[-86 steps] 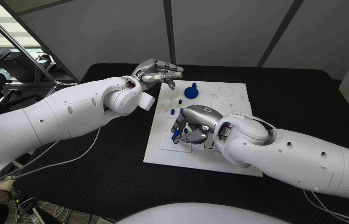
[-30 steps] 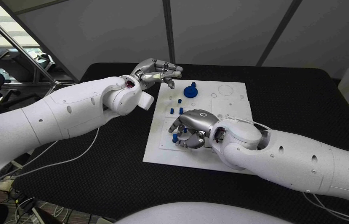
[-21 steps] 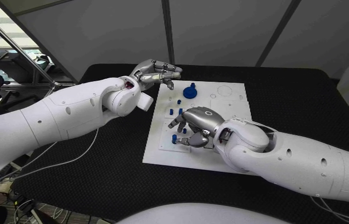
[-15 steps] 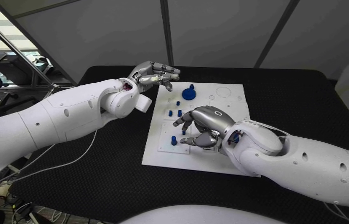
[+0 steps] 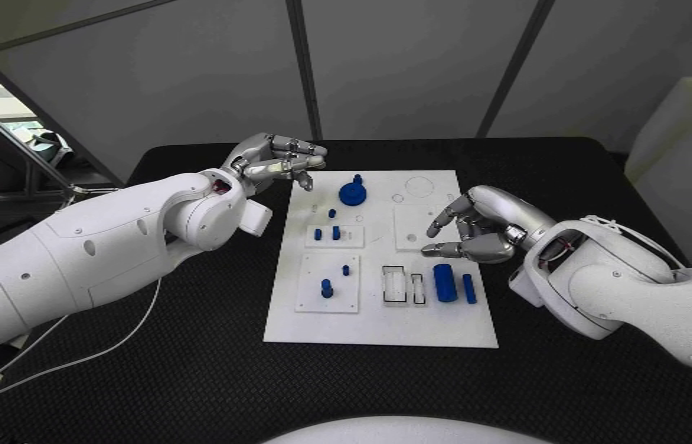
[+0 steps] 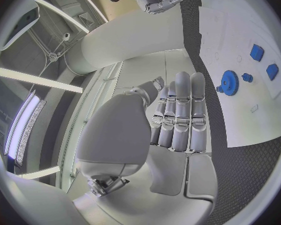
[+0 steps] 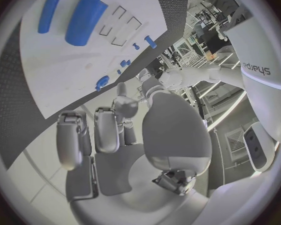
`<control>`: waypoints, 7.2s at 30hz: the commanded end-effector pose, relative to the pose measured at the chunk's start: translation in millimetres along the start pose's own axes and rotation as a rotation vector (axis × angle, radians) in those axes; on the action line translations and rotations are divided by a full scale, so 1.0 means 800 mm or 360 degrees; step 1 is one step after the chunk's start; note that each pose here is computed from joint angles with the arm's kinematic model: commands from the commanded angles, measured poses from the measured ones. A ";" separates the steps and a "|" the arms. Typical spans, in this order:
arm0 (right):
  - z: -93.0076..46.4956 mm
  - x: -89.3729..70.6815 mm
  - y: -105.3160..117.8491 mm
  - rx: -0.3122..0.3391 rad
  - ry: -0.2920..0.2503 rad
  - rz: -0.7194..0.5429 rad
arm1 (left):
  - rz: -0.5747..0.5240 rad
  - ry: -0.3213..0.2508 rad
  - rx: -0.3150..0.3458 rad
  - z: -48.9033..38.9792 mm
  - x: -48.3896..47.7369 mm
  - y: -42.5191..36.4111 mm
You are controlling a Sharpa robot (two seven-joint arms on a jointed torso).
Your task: Assemble the parts on the task board
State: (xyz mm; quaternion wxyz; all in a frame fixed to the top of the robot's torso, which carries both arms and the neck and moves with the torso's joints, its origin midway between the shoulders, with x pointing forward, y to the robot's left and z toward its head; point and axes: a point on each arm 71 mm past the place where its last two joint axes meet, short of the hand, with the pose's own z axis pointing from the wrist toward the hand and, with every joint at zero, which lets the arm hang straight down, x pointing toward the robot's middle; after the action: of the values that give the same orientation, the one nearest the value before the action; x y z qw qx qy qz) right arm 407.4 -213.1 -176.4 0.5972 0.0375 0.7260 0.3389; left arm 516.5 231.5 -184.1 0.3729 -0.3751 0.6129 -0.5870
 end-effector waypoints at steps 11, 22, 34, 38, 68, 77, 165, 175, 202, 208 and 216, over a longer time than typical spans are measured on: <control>-0.032 0.011 -0.028 0.0461 0.0077 -0.0166 | -0.0005 0.0006 0.0004 -0.002 0.001 0.0004; -0.032 0.033 -0.029 0.0528 0.0115 -0.0267 | -0.0005 0.0007 0.0003 -0.002 0.001 0.0006; -0.027 0.047 -0.032 0.0568 0.0181 -0.0319 | -0.0005 0.0009 0.0002 -0.003 0.001 0.0007; -0.026 0.054 -0.033 0.0579 0.0204 -0.0329 | -0.0004 0.0008 0.0001 -0.003 0.000 0.0007; -0.027 0.059 -0.019 0.0500 -0.0005 -0.0081 | -0.0005 0.0015 -0.0007 -0.005 -0.001 0.0011; -0.024 0.070 0.011 0.0394 0.0034 0.0072 | -0.0008 0.0024 -0.0009 -0.004 0.001 0.0020; -0.028 0.061 -0.010 0.0450 0.0058 -0.0001 | -0.0009 0.0030 -0.0026 -0.005 0.001 0.0045; -0.055 0.036 -0.048 0.0527 0.0080 -0.0089 | -0.0011 0.0030 -0.0030 -0.005 0.001 0.0067; -0.051 0.042 -0.070 0.0650 0.0187 -0.0330 | -0.0016 0.0034 -0.0041 -0.007 0.000 0.0111; -0.050 0.048 -0.069 0.0659 0.0246 -0.0369 | -0.0016 0.0034 -0.0041 -0.008 0.000 0.0112; -0.048 0.056 -0.066 0.0659 0.0323 -0.0462 | -0.0015 0.0031 -0.0041 -0.008 0.000 0.0112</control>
State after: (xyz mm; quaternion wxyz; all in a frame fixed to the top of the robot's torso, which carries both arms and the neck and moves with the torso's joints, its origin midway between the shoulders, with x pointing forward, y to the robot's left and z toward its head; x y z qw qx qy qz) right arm 382.0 -250.5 -233.6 0.5613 0.0468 0.8174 0.1205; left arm 510.9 235.5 -194.0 0.3628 -0.3786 0.6233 -0.5801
